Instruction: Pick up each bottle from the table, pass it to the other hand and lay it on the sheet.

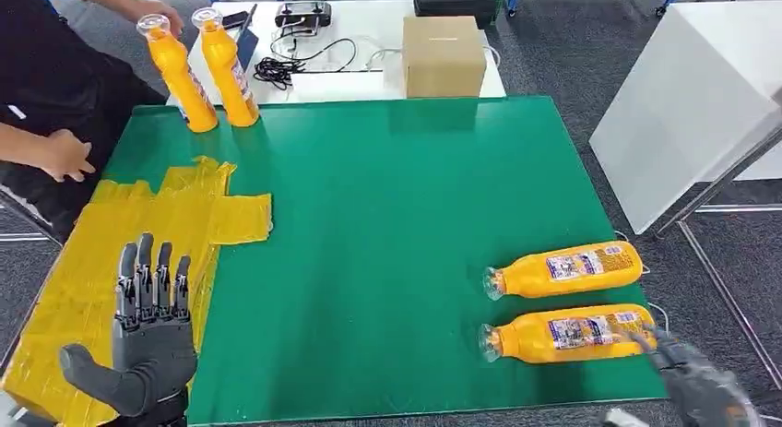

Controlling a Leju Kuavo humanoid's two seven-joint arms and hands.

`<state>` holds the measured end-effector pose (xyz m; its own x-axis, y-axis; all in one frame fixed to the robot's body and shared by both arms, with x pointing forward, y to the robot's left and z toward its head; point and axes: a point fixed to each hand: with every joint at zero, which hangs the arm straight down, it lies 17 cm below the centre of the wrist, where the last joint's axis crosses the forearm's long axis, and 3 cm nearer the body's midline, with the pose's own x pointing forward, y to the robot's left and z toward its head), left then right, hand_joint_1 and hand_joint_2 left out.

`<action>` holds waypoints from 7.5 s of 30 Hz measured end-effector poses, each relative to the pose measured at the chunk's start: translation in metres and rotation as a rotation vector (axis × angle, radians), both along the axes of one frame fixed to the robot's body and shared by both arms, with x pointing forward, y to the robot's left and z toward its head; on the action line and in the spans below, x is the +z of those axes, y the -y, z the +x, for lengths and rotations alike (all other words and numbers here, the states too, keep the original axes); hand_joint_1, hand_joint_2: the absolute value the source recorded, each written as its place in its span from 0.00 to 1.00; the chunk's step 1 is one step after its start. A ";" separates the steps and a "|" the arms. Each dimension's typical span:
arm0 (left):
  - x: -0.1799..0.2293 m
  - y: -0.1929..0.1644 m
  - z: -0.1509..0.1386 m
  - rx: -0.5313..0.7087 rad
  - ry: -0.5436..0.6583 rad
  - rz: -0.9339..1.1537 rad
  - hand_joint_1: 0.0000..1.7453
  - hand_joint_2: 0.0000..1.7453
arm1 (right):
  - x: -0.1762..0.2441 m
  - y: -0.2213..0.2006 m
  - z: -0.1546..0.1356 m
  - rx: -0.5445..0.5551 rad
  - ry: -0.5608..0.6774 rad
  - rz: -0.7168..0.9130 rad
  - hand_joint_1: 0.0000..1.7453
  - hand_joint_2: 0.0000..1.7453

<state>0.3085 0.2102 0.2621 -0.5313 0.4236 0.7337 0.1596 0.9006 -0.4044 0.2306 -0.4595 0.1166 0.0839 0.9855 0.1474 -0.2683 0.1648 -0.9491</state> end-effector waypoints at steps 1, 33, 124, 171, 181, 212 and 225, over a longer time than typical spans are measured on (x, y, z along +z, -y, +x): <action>0.000 0.000 0.000 -0.002 0.000 -0.001 0.00 0.00 | 0.005 0.025 -0.005 -0.069 0.006 -0.031 0.00 1.00; 0.005 0.011 0.013 -0.052 0.015 -0.003 0.00 0.00 | -0.015 0.138 -0.036 -0.488 0.073 -0.011 0.00 1.00; 0.003 0.034 0.043 -0.131 -0.014 -0.022 0.00 0.00 | -0.136 0.012 0.060 0.073 -0.436 -0.033 1.00 1.00; -0.014 0.031 0.036 -0.127 -0.081 -0.078 0.00 1.00 | 0.105 -0.211 0.166 0.348 0.368 1.181 1.00 1.00; -0.014 0.036 0.038 -0.148 -0.089 -0.074 0.00 1.00 | 0.105 -0.224 0.176 0.339 0.371 1.195 1.00 1.00; 0.007 0.087 0.053 -0.235 -0.049 0.005 0.00 1.00 | 0.085 -0.430 0.211 0.415 0.254 1.107 1.00 1.00; 0.021 0.087 0.064 -0.146 -0.030 0.057 0.00 1.00 | 0.079 -0.487 0.218 0.462 0.207 0.982 1.00 1.00</action>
<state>0.3726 0.1228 0.2832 -0.4444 0.4521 0.7733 0.2792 0.8902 -0.3600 0.4491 0.0270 0.1958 -0.3787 0.3625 0.8516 -0.3494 0.7960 -0.4942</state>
